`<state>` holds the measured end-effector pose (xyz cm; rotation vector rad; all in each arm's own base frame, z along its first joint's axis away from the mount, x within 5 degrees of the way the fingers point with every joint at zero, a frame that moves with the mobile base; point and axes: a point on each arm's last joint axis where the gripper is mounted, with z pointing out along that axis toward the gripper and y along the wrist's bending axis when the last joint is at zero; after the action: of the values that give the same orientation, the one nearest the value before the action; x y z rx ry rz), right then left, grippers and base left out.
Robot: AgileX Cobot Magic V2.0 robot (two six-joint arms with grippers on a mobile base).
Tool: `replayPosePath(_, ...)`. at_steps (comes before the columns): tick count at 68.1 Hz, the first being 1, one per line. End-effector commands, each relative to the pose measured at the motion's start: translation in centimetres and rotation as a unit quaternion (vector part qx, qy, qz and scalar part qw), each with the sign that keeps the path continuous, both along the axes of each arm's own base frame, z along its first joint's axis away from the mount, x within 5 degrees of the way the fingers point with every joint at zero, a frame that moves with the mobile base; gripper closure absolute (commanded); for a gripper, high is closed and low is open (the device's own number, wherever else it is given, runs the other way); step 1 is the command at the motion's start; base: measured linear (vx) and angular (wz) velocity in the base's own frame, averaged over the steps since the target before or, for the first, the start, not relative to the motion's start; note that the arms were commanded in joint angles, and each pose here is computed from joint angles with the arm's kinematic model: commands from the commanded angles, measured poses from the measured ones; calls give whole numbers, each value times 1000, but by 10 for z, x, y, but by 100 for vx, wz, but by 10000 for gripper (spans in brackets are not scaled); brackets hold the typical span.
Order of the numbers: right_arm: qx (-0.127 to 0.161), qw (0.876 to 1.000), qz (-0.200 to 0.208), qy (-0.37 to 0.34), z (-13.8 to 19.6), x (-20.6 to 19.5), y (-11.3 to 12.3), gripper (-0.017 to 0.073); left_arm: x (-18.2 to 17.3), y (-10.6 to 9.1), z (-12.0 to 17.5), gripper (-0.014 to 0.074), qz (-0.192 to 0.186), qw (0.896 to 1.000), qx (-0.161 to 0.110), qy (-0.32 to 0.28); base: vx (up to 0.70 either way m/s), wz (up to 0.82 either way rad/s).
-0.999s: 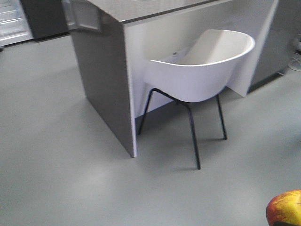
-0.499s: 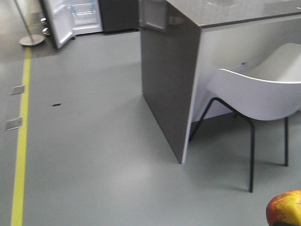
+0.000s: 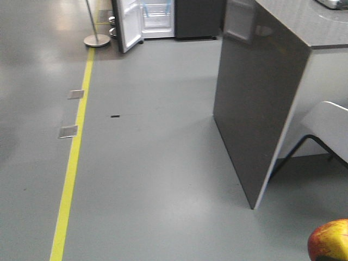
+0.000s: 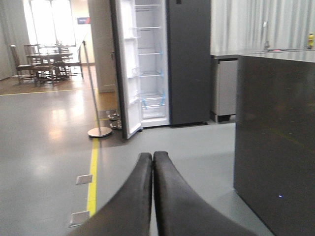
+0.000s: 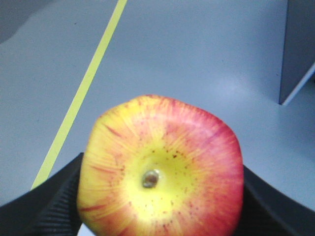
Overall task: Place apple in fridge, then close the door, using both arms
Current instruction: 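Turn the base away from the counter holding the apple in the right gripper, then drive toward the open refrigerator holding the apple in the right gripper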
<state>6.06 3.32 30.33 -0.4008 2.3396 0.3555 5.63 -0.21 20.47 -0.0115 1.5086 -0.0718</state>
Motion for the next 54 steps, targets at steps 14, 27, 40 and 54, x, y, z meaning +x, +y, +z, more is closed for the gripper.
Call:
replayPosePath(14, 12, 999, -5, -34, 10, 4, 1, 399, -3, 0, 13, 600, -1, 999, -8, -53, 14, 28)
replayPosePath(27, 12, 999, -5, -33, 10, 4, 1, 399, -3, 0, 13, 600, -1, 999, -8, -53, 15, 18)
replayPosePath(40, 12, 999, -5, -33, 10, 4, 1, 399, -3, 0, 13, 600, -1, 999, -8, -53, 17, 15)
replayPosePath(54, 12, 999, -5, -33, 10, 4, 1, 399, -3, 0, 13, 600, -1, 999, -8, -53, 20, 10)
